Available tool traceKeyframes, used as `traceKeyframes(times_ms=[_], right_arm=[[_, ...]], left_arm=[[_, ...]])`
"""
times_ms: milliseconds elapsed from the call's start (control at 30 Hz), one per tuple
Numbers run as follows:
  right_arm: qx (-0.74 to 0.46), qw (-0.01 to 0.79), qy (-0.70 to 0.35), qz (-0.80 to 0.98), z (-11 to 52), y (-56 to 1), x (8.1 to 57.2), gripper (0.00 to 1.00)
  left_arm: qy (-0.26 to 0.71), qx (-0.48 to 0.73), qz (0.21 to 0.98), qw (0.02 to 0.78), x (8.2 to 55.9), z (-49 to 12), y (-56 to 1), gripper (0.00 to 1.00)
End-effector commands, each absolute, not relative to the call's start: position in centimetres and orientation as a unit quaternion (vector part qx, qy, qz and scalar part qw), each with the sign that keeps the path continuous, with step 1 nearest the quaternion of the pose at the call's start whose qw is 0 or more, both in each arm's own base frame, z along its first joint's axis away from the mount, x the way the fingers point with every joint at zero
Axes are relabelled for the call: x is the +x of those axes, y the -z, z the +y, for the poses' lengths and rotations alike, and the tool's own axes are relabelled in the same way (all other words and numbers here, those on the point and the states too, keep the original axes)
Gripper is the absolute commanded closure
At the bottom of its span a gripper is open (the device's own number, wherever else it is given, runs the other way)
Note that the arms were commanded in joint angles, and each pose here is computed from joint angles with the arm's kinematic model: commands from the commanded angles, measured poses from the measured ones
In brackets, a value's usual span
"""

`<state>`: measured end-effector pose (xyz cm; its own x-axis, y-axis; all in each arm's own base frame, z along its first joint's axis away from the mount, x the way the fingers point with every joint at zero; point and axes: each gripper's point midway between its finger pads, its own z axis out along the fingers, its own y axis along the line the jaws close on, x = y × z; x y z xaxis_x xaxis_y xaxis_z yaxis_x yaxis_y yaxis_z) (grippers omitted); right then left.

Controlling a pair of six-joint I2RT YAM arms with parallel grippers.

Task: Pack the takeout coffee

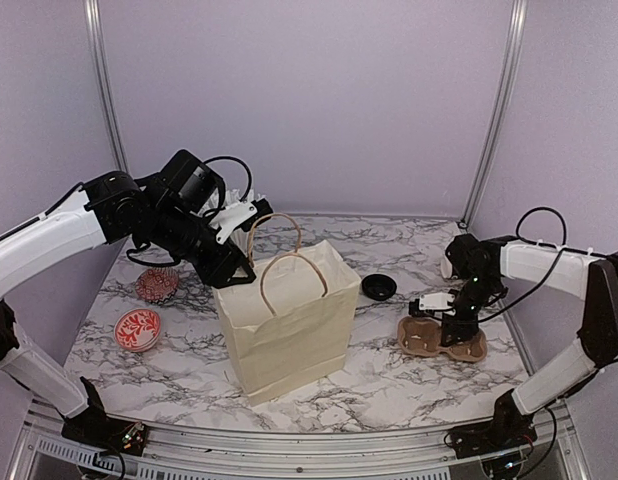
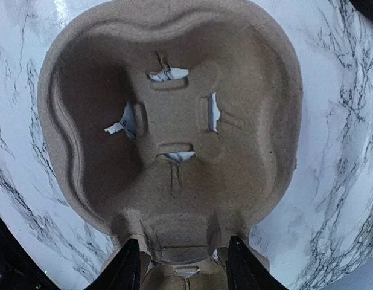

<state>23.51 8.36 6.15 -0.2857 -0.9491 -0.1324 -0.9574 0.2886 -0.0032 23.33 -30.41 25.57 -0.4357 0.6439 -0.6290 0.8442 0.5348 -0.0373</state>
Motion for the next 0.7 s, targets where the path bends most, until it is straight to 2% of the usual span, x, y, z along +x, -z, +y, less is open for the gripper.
traceKeyframes(times_ms=[0,200,500,667], right_arm=[[-0.601,0.054,-0.047,0.796,8.6,-5.9,23.6,0.54],[-0.601,0.056,-0.062,0.795,9.2,-5.8,23.8,0.57],[-0.6,0.057,-0.077,0.794,9.7,-6.2,23.8,0.75],[-0.595,0.083,-0.099,0.794,10.8,-8.7,23.7,0.77]], left_arm=[[0.172,0.445,0.834,0.277,23.2,-29.8,-25.6,0.59],[0.174,0.446,0.835,0.272,23.3,-30.0,-25.3,0.59],[0.171,0.444,0.834,0.279,23.6,-29.9,-25.7,0.59],[0.175,0.446,0.832,0.281,23.7,-30.0,-26.0,0.59]])
